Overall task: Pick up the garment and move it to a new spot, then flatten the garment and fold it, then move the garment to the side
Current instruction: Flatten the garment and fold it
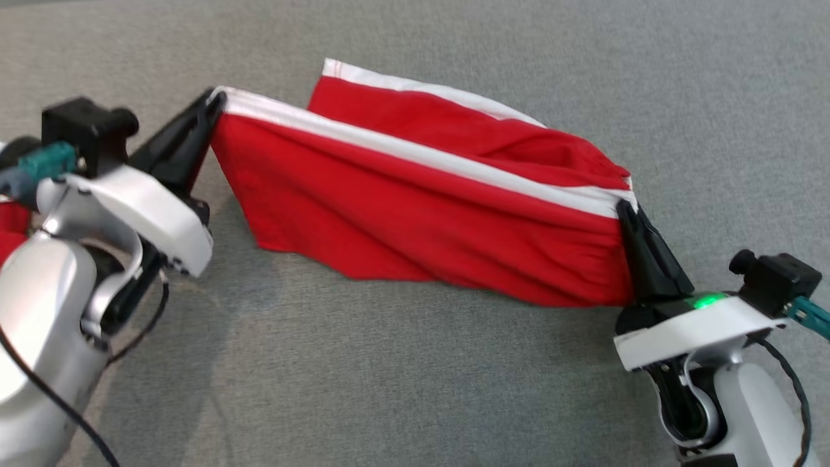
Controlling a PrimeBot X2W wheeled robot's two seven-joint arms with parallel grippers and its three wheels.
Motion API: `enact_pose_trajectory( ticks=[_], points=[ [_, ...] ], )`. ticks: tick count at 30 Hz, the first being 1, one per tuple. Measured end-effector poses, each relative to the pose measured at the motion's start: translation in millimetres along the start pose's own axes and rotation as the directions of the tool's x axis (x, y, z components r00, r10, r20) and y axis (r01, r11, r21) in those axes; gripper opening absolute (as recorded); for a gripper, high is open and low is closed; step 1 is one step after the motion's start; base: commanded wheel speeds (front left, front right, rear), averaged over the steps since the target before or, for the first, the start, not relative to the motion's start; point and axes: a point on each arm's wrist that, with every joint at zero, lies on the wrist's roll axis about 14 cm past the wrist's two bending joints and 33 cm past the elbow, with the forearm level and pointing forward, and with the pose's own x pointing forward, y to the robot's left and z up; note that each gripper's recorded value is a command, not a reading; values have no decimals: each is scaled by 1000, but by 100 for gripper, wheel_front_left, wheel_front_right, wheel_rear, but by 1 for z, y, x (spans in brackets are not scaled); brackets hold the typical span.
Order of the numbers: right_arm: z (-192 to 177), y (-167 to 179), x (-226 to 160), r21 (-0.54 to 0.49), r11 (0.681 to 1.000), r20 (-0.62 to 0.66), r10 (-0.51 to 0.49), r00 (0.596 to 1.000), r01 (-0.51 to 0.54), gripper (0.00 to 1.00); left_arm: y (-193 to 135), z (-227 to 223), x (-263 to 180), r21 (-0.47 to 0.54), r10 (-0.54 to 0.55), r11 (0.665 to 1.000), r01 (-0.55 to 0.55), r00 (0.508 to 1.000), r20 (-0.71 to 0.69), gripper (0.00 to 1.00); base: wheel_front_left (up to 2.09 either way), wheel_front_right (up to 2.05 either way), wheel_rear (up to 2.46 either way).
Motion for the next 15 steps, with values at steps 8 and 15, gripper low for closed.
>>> enact_pose_trajectory(
  ticks=[8, 15],
  points=[
    [-12, -24, 24, -4, 999, 18, -45, 999, 45, 0, 0, -38, 73, -17, -66, 998, 65, 996, -64, 0, 0, 0, 0],
    [-17, -41, 33, -15, 997, 17, -80, 997, 80, 0, -7, -52, 112, -30, -85, 996, 84, 994, -63, 0, 0, 0, 0]
  ],
)
